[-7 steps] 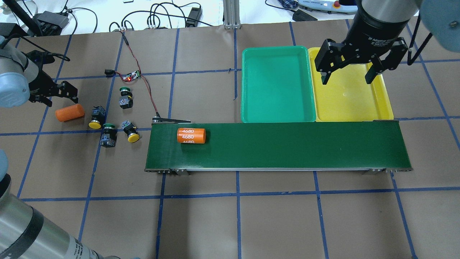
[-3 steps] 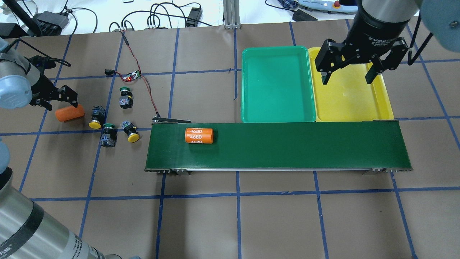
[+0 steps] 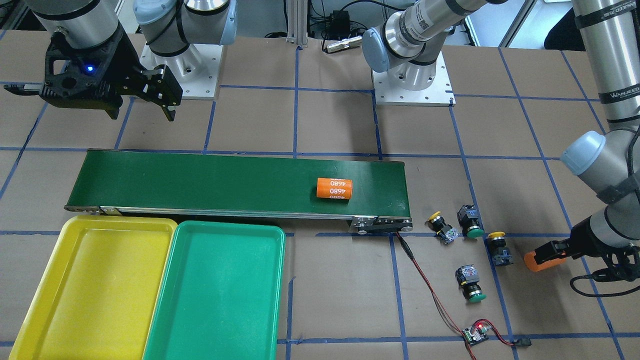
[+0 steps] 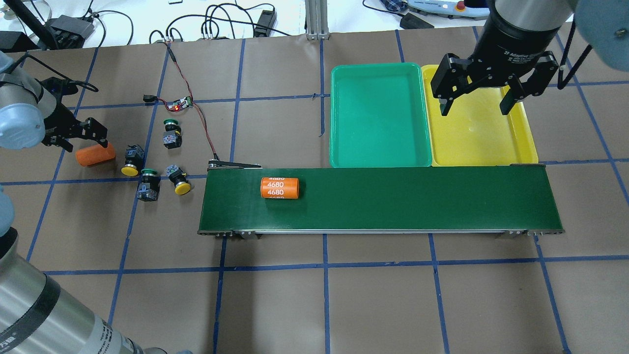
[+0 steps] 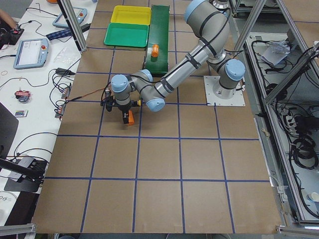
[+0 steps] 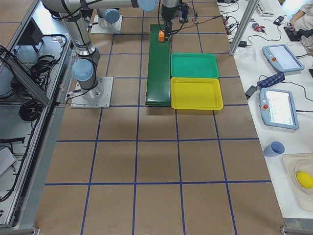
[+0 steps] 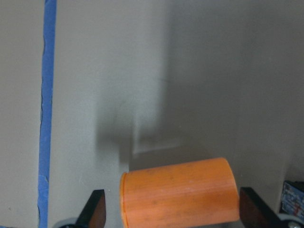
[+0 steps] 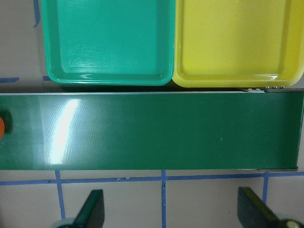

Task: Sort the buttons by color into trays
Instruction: 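Reach the left gripper to the plain orange cylinder and grasp it, then carry the plain orange cylinder with the left gripper to the conveyor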

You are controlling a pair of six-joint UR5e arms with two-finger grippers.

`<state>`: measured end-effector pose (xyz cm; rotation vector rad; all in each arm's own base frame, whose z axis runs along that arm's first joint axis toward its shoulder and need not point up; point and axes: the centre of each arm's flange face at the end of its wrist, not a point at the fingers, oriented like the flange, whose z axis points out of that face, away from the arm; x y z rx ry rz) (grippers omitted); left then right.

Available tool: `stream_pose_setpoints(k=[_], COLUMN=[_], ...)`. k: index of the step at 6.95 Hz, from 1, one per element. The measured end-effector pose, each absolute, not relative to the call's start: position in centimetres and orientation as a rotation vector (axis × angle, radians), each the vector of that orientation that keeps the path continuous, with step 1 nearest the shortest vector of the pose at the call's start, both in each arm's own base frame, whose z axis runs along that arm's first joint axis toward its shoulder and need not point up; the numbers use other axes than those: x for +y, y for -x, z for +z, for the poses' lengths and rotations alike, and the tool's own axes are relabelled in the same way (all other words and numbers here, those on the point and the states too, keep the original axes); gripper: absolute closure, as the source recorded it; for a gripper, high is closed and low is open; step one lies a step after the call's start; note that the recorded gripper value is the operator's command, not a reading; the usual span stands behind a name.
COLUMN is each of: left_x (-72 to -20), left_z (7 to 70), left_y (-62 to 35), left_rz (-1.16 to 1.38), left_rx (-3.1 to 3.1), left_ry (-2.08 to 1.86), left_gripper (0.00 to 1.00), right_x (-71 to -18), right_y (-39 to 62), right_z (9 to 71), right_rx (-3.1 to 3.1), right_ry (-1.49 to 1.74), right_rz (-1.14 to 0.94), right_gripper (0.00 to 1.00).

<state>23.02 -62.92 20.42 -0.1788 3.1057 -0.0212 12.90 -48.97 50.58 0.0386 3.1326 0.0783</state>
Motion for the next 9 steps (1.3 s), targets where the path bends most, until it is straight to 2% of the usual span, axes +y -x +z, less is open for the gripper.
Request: stream_pose_setpoints(k=[4, 5, 6, 9], left_x=[-63.0, -63.0, -63.0, -63.6], left_z=[19.5, 19.1, 18.9, 20.7], left_y=[-23.0, -23.0, -23.0, -22.6], left_rz=[-0.005, 0.002, 0.008, -0.006], left_rx=[3.114, 3.116, 3.117, 3.108], left_ry=[0.178, 0.178, 0.177, 0.157], left_gripper=[0.0, 0.39, 0.99, 1.0], right_x=[-49.0, -49.0, -49.0, -49.0], right_y=[-12.9, -12.9, -12.9, -12.9], right_z=[50.6, 50.6, 50.6, 50.6], right_rx=[3.133, 3.133, 3.133, 3.133], right_ry=[-0.039, -0.039, -0.039, -0.039], right_rz=[0.078, 0.078, 0.078, 0.078], right_gripper=[0.0, 0.0, 0.0, 0.0])
